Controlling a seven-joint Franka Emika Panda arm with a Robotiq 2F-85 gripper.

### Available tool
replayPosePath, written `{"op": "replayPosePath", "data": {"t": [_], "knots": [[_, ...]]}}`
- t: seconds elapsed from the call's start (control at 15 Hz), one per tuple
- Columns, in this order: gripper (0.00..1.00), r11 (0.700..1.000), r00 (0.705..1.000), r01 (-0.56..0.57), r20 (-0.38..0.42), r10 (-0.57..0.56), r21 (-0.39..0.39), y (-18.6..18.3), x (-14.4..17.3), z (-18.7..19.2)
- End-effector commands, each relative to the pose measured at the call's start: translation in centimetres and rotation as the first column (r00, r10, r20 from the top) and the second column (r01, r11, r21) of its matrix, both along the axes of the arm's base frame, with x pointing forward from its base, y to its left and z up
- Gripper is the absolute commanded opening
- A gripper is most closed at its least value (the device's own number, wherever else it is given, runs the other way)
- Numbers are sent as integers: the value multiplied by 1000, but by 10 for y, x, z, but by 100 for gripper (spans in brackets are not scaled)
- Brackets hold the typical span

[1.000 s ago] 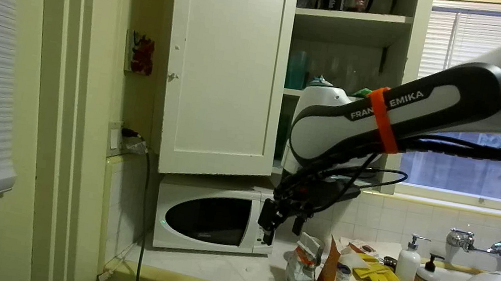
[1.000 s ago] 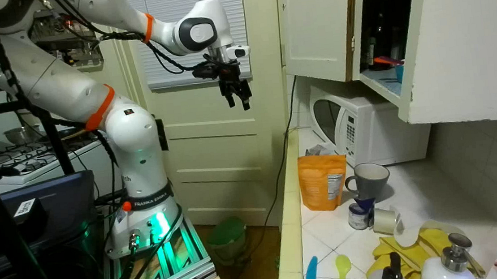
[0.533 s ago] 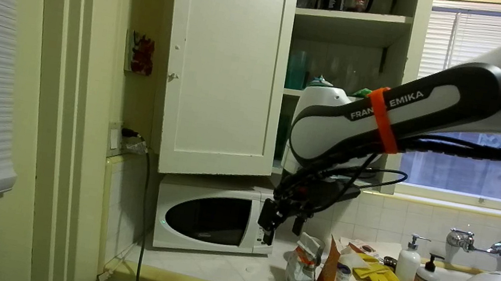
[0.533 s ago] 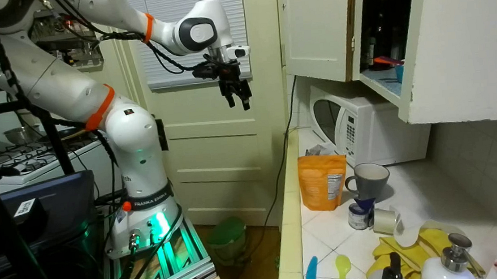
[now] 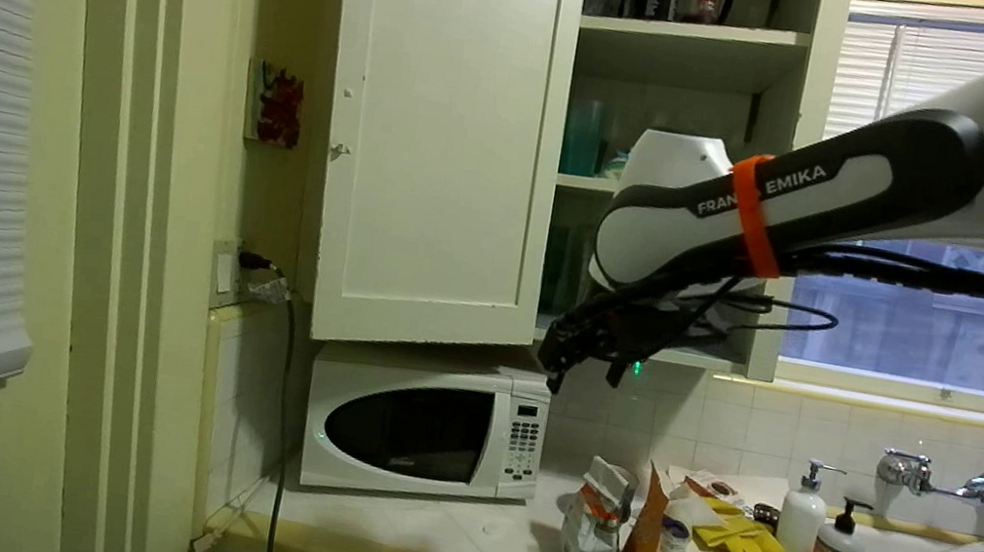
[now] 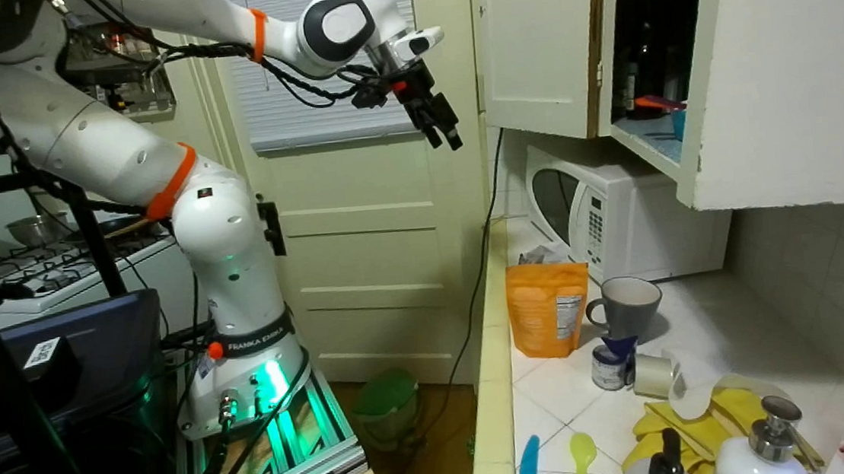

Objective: Move the cup to the shelf below it

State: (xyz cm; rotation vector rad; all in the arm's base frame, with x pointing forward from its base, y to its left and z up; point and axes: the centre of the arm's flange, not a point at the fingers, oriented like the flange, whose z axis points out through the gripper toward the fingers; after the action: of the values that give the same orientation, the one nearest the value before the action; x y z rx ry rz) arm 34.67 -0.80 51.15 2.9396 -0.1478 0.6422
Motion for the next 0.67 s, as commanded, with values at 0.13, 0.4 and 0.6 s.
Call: {"op": "replayPosePath", "data": {"t": [0.13, 0.4, 0.6], "knots": [[100, 994, 996, -47, 73, 55, -103, -48, 10, 63], [100, 997, 995, -21, 96, 28, -71, -46, 5, 63], [100, 999, 969, 17, 245, -7, -39, -42, 0, 57]]}}
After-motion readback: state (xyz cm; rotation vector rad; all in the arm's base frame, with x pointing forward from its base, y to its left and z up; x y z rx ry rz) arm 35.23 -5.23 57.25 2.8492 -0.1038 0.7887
